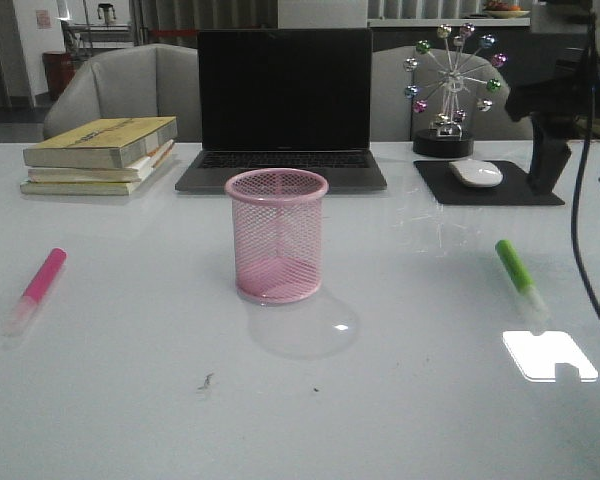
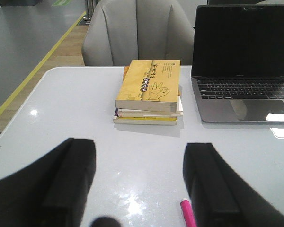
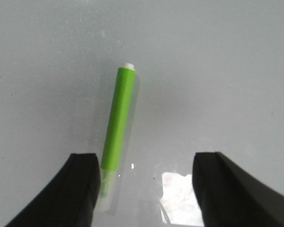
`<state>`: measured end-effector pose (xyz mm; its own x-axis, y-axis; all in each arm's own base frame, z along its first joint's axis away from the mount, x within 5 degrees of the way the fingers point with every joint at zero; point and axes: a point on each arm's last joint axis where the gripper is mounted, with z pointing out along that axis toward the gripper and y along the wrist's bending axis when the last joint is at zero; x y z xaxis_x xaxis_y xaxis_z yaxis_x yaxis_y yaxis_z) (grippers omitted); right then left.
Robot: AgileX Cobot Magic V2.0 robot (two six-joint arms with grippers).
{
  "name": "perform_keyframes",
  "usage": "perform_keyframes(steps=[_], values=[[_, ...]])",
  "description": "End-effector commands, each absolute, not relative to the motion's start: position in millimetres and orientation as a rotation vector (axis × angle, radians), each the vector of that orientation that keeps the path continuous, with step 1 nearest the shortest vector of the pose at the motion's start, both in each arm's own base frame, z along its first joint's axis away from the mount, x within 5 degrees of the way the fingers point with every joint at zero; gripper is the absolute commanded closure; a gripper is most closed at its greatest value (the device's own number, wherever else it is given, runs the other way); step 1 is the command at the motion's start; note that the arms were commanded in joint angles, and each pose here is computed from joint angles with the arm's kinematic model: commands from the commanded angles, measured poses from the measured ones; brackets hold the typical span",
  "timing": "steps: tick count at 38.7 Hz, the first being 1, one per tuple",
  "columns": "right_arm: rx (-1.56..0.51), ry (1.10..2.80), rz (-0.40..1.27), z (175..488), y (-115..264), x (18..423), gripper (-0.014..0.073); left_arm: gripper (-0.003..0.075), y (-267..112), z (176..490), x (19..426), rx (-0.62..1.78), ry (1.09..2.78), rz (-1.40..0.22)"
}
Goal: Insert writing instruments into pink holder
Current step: 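Lower the right gripper over the green marker and close on it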
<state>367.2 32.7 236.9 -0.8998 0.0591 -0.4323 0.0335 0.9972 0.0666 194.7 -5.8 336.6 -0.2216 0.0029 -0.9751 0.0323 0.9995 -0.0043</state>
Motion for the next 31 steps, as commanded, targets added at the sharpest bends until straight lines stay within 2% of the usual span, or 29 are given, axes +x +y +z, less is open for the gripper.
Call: perform_keyframes(steps=[1, 20, 31], values=[[0.054, 2.639, 0.106, 248.7, 35.2, 379.1, 0.0066, 0.0252, -5.5, 357.1, 194.9, 0.007, 1.676, -0.037], [0.009, 2.761, 0.137, 196.6, 56.4, 395.2, 0.0068, 0.0252, -5.6, 354.9, 194.6, 0.008, 1.7, -0.038], [-0.018, 2.759, 0.127, 189.5, 61.4, 397.7, 0.0197, 0.0252, -5.6, 354.7, 194.6, 0.011, 1.703, -0.036]])
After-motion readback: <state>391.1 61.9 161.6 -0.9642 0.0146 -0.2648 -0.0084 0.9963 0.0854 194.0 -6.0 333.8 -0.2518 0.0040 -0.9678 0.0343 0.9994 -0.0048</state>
